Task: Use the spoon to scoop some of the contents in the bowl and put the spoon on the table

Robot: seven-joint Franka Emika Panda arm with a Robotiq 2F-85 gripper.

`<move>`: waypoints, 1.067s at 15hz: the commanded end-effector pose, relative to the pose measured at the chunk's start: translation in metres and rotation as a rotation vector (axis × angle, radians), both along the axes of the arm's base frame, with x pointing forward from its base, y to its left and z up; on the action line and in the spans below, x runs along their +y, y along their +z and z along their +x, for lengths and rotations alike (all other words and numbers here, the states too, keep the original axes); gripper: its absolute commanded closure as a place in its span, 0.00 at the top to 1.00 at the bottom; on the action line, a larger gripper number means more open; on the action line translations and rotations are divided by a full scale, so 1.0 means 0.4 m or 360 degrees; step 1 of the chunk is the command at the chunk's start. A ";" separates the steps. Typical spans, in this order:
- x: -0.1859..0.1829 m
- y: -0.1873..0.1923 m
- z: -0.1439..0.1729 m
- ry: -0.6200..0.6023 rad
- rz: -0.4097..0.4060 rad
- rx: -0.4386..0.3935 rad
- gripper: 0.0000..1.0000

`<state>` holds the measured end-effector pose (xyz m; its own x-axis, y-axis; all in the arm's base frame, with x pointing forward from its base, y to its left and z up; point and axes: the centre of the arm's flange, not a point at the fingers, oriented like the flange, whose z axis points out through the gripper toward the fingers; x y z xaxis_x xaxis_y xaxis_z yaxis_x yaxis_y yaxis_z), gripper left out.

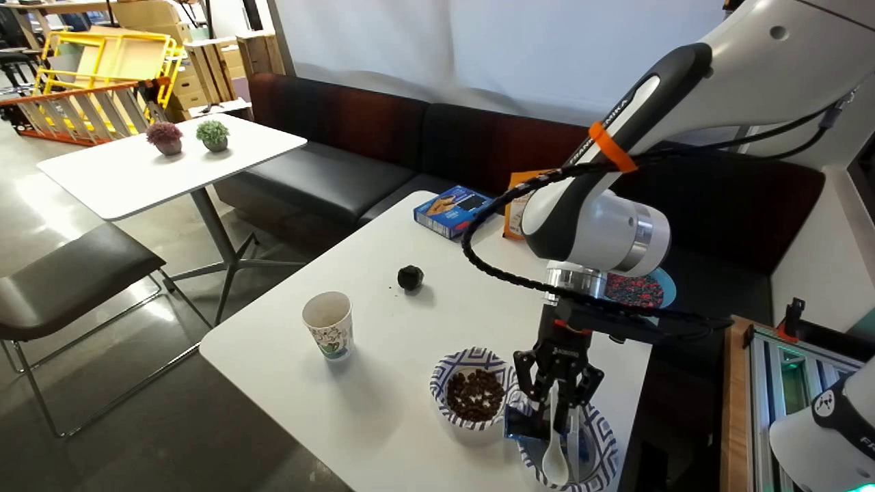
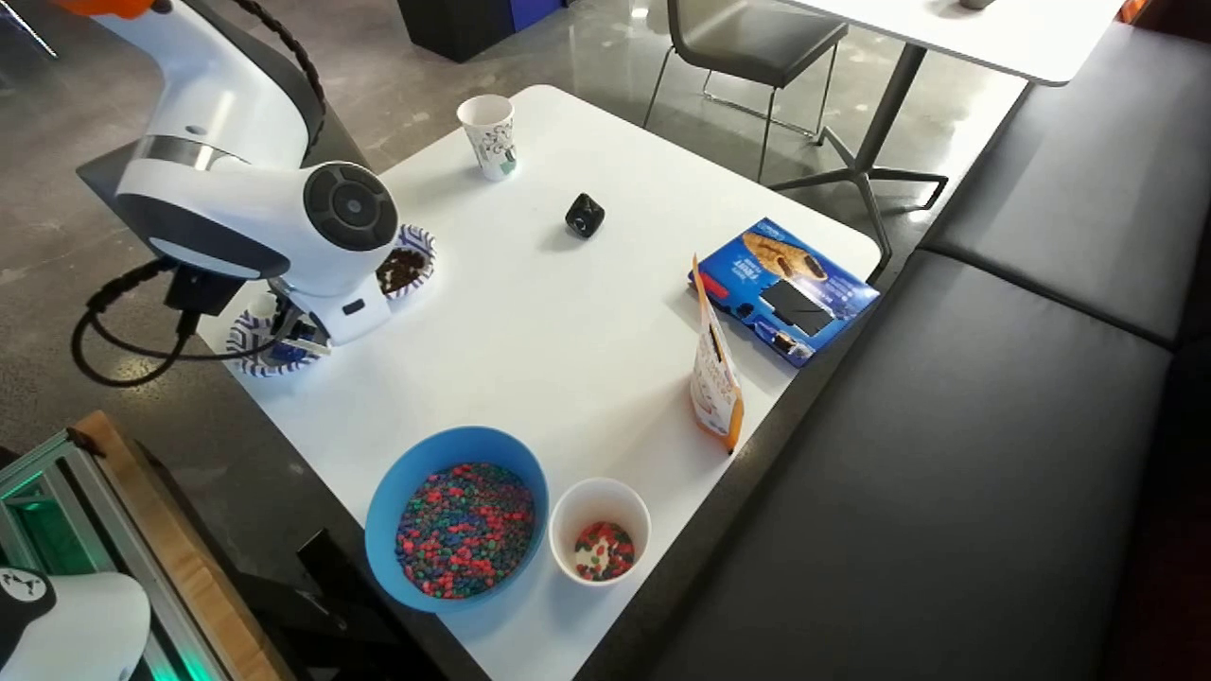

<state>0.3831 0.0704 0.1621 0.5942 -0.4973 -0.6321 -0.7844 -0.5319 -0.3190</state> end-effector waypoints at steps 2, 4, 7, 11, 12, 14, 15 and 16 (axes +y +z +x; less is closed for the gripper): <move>-0.005 0.010 -0.033 -0.0002 0.0021 -0.0021 0.36; -0.007 0.018 -0.039 0.0004 0.0020 -0.0034 0.37; -0.012 0.030 -0.050 0.0014 0.0007 -0.0036 0.39; -0.022 0.026 -0.053 0.0018 0.0002 -0.0046 0.38; -0.023 0.022 -0.052 0.0018 0.0002 -0.0049 0.35; -0.024 0.009 -0.049 0.0022 -0.0009 -0.0058 0.30; -0.024 0.003 -0.047 0.0029 -0.0013 -0.0058 0.29; -0.025 -0.002 -0.045 0.0030 -0.0017 -0.0066 0.23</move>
<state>0.3683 0.0623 0.1684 0.6143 -0.4904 -0.6181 -0.7706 -0.5414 -0.3363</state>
